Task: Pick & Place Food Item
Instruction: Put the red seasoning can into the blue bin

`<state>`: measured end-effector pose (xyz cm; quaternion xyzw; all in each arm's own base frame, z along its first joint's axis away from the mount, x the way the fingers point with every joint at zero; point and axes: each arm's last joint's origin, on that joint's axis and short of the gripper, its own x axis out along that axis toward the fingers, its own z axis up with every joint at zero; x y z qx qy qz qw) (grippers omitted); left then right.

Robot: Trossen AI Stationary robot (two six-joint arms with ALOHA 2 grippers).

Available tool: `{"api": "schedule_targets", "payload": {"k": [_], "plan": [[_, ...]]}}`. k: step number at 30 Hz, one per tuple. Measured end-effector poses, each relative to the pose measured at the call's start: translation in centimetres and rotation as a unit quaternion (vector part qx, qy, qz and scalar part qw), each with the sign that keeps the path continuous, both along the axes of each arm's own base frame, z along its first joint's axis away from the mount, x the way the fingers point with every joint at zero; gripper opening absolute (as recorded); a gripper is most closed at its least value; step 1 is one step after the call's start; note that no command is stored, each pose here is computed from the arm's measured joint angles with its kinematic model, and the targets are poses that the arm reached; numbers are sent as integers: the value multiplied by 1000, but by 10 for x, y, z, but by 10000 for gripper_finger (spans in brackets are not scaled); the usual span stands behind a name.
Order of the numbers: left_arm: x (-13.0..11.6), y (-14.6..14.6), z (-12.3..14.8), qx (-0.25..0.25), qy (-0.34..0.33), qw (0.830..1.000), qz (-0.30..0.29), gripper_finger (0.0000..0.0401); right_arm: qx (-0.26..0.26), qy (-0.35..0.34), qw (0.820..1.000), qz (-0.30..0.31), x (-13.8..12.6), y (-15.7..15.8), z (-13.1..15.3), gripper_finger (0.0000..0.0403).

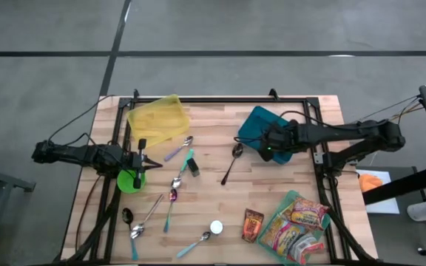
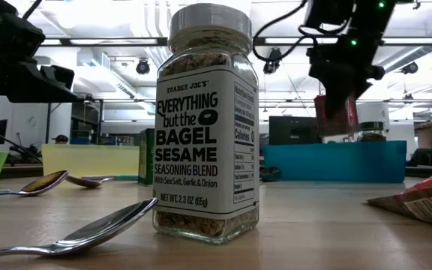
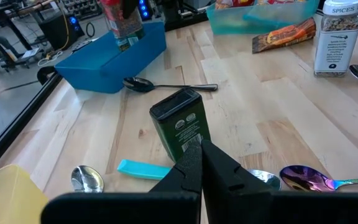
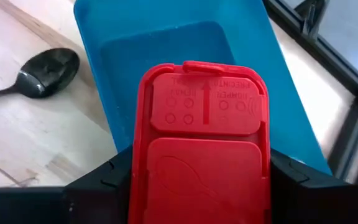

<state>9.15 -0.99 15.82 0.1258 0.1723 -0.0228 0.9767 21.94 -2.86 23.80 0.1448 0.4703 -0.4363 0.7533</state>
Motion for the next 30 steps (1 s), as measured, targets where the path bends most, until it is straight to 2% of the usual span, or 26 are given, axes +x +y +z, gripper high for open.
{"api": "schedule_targets", "payload": {"k": [7,13,23,30], "plan": [[0,0,0,0,0,1000,0,0,-16,-61,998,14,-4,0,-15,210],[0,0,0,0,0,1000,0,0,-11,-39,999,10,-2,0,-30,210],[0,0,0,0,0,1000,0,0,0,-34,999,21,3,-8,-34,210],[0,0,0,0,0,1000,0,0,33,-25,996,75,8,-22,-37,210]]}}
